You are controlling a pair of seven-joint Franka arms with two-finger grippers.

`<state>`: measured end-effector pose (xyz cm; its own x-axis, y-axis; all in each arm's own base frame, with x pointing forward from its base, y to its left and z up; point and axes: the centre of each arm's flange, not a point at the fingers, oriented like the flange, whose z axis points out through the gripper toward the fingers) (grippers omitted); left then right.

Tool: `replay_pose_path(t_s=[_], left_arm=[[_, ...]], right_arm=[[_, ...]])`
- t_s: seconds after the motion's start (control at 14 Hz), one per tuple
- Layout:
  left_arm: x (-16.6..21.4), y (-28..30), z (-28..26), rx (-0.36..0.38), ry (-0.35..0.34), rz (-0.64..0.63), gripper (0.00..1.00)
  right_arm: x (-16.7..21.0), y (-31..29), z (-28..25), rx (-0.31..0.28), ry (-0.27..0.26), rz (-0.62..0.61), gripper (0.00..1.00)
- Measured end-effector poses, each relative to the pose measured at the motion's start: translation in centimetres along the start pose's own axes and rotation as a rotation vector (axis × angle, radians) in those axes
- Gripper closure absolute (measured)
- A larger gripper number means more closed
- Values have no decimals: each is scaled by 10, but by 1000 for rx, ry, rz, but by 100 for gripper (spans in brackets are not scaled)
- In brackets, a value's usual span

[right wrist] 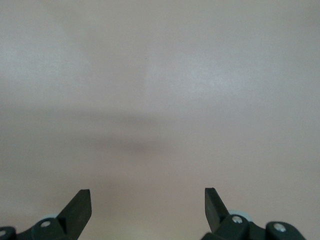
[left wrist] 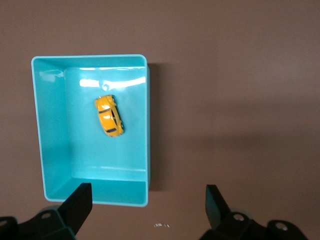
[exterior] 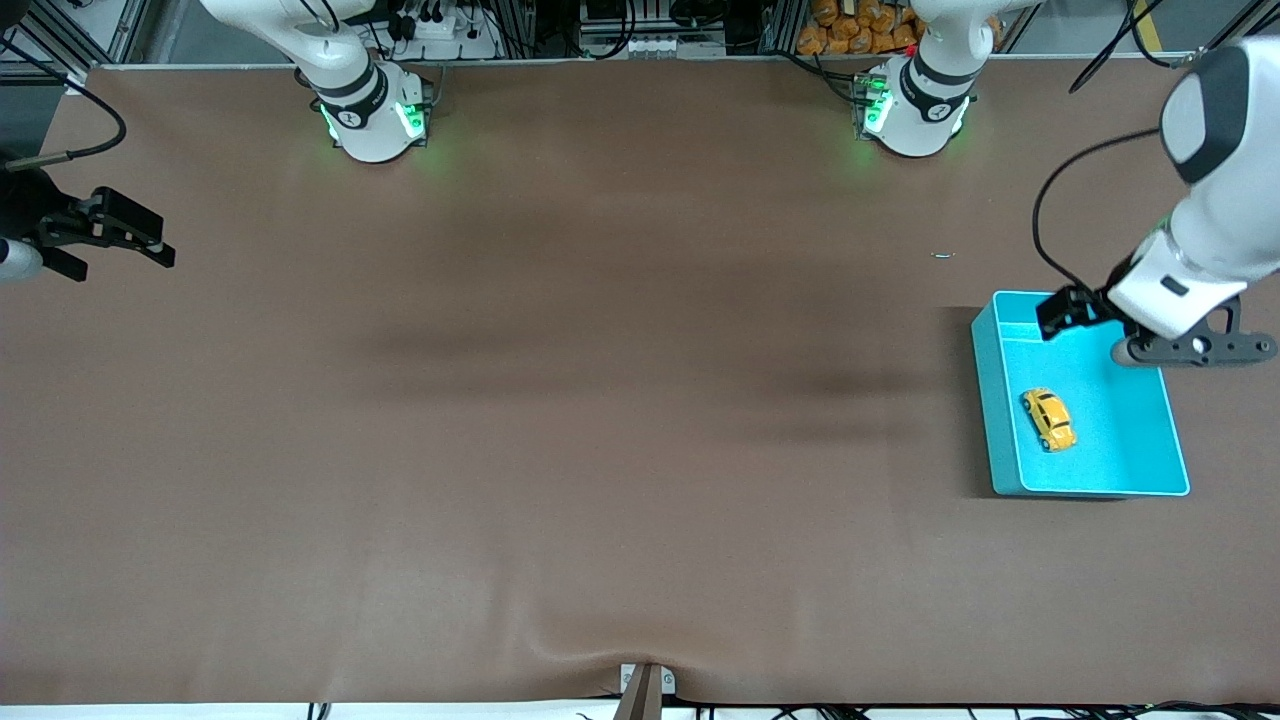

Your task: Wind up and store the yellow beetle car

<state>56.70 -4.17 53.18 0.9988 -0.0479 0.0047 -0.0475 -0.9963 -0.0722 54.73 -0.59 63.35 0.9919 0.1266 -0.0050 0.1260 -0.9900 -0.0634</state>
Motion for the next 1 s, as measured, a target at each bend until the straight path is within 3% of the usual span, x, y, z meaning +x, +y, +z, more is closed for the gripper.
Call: replay_pose_path(t_s=[0.36, 0.72, 1.0], left_arm=[[-24, 33, -56, 9, -18, 51, 0], [-37, 34, -84, -27, -64, 50, 0], [-41, 48, -94, -26, -62, 79, 0]], right_arm=[[0, 1, 0, 0, 0, 2, 0], [0, 1, 1, 0, -1, 3, 0], [0, 2, 1, 0, -1, -6, 0]])
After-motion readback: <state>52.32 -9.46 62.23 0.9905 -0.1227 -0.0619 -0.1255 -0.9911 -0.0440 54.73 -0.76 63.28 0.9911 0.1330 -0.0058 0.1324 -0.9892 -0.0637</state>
